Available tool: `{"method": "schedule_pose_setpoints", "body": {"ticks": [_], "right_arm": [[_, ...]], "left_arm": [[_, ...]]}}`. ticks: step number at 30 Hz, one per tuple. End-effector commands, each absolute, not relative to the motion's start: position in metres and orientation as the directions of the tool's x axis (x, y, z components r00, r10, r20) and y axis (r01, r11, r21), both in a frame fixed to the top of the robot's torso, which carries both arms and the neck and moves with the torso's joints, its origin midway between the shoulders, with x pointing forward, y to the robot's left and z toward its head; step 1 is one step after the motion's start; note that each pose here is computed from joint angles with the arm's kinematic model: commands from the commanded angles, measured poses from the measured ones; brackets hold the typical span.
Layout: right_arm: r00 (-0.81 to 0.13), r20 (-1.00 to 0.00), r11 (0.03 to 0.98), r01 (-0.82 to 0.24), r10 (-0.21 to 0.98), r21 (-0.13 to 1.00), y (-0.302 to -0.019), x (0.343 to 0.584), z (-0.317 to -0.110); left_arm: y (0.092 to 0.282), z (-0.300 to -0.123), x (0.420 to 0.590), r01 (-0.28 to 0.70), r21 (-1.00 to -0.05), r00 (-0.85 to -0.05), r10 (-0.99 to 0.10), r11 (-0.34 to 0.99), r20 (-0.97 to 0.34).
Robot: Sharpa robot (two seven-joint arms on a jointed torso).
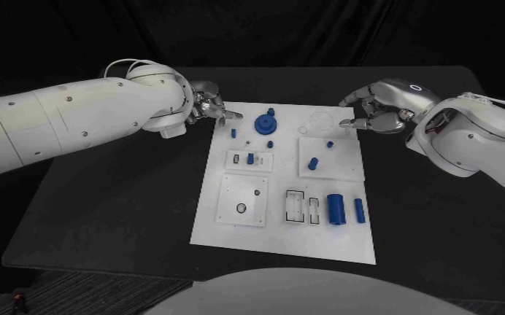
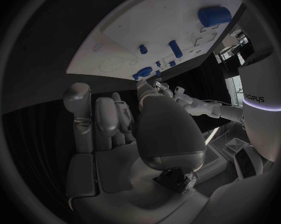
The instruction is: Assemble the parts on the task board
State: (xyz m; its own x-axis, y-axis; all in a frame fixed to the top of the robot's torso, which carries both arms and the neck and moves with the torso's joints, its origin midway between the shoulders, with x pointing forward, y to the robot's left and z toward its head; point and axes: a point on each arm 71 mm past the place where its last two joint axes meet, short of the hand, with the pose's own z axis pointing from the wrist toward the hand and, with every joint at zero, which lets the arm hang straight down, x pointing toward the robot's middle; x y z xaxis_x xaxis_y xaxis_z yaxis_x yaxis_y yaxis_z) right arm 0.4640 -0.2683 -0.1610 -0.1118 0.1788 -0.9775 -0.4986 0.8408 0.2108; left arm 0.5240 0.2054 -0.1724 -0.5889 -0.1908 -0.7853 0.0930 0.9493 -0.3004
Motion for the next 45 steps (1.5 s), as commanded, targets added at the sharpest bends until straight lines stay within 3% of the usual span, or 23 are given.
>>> {"method": "schedule_pose_setpoints", "body": {"ticks": [1, 21, 45], "right_arm": [[-0.109, -0.978, 0.838, -0.503, 0.18, 0.21, -0.268, 0.463, -0.161], [-0.122, -0.977, 0.841, -0.499, 0.174, 0.212, -0.268, 0.463, -0.165], [-0.134, -0.976, 0.844, -0.492, 0.17, 0.214, -0.269, 0.463, -0.169]], "left_arm": [[0.202, -0.176, 0.522, 0.117, -0.301, -0.611, -0.17, 0.947, -0.773], [0.201, -0.19, 0.519, 0.116, -0.303, -0.639, -0.163, 0.946, -0.752], [0.196, -0.192, 0.516, 0.129, -0.312, -0.644, -0.16, 0.941, -0.748]]}}
